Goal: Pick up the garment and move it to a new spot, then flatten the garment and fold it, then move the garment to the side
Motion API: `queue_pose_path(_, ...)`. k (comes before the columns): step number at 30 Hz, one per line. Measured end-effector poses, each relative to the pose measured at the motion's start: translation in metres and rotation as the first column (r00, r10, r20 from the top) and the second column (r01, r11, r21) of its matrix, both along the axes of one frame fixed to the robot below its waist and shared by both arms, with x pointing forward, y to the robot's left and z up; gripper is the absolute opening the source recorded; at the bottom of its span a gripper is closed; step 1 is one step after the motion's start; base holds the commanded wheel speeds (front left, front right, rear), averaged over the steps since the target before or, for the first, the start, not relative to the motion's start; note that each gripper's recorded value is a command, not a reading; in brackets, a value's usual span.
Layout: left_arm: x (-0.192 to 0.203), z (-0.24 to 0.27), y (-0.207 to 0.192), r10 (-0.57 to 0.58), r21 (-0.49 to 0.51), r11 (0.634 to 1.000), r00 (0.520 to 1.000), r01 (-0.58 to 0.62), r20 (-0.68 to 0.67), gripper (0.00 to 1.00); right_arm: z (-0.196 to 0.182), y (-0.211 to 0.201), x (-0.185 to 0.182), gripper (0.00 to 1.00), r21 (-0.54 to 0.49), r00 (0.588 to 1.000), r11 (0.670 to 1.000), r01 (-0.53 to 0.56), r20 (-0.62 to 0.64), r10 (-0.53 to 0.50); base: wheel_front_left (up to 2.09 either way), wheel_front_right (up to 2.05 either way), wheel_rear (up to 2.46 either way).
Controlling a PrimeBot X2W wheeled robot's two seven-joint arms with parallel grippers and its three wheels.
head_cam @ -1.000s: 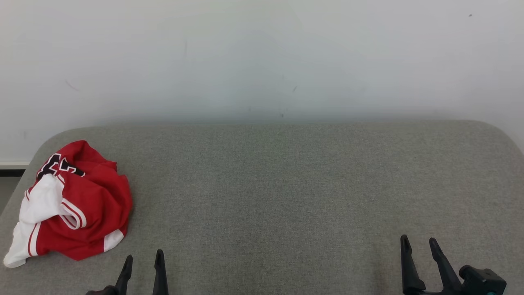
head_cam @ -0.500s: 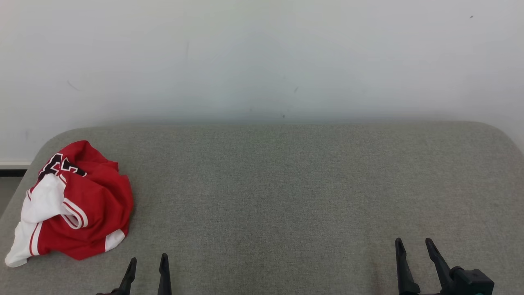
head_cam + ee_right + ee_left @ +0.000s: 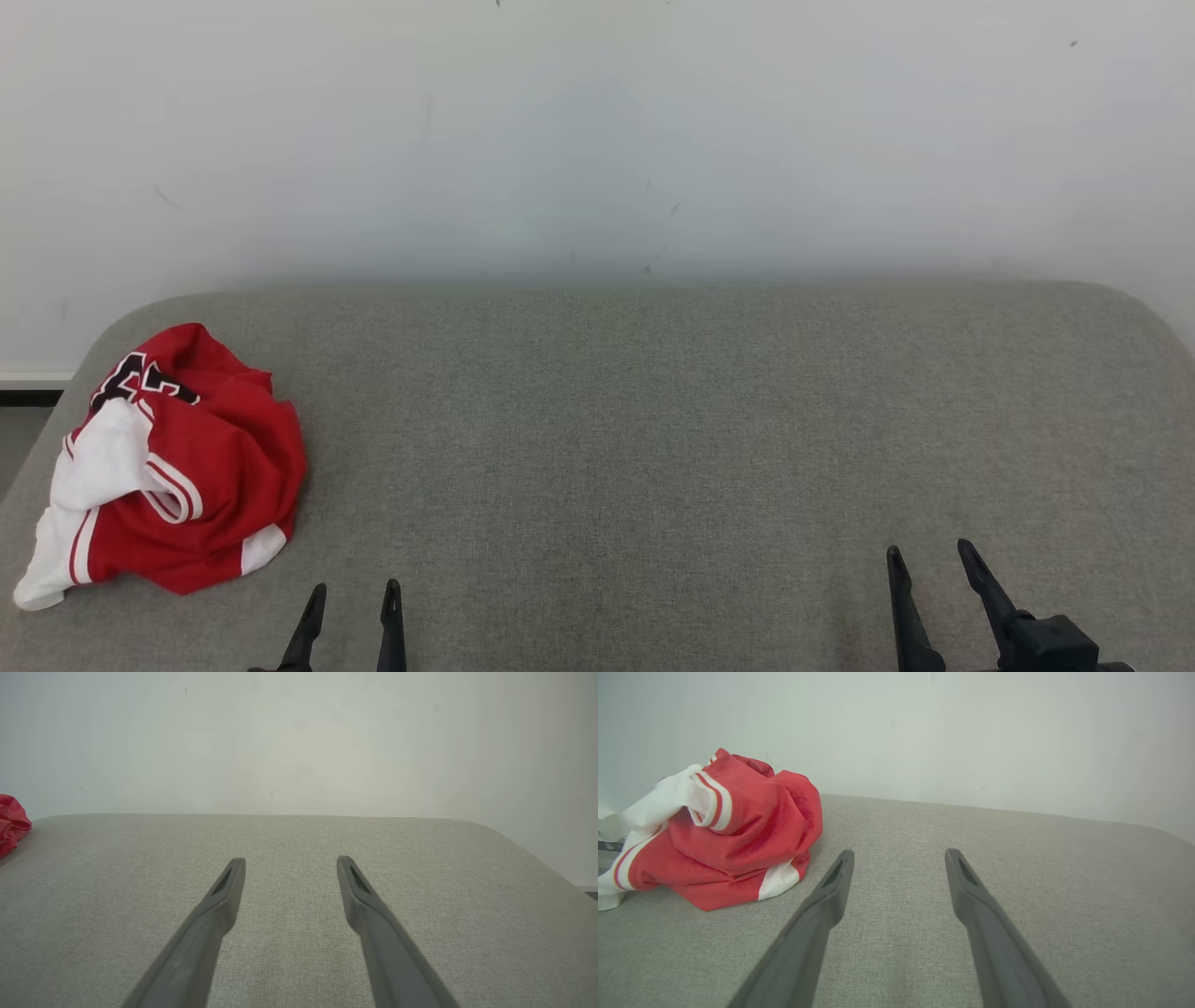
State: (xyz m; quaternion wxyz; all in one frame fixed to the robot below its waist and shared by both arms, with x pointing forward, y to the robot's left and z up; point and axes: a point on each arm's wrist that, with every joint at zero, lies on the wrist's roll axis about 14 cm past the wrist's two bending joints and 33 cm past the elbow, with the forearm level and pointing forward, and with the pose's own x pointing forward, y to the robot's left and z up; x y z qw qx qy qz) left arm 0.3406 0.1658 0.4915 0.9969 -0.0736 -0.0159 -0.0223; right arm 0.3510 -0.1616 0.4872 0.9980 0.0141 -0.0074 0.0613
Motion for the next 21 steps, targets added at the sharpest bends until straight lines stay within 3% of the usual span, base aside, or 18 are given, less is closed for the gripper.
queue_pose_path(21, -0.0026, 0.0003, -0.0008, 0.0, 0.029, 1.0, 1.0, 0.0, 0.007, 1.0, 0.0008, 0.0044, -0.0001, 1.0, -0.039, 1.0, 0.999, -0.019, 0.009, 0.019, 0.0, 0.0, 0.0)
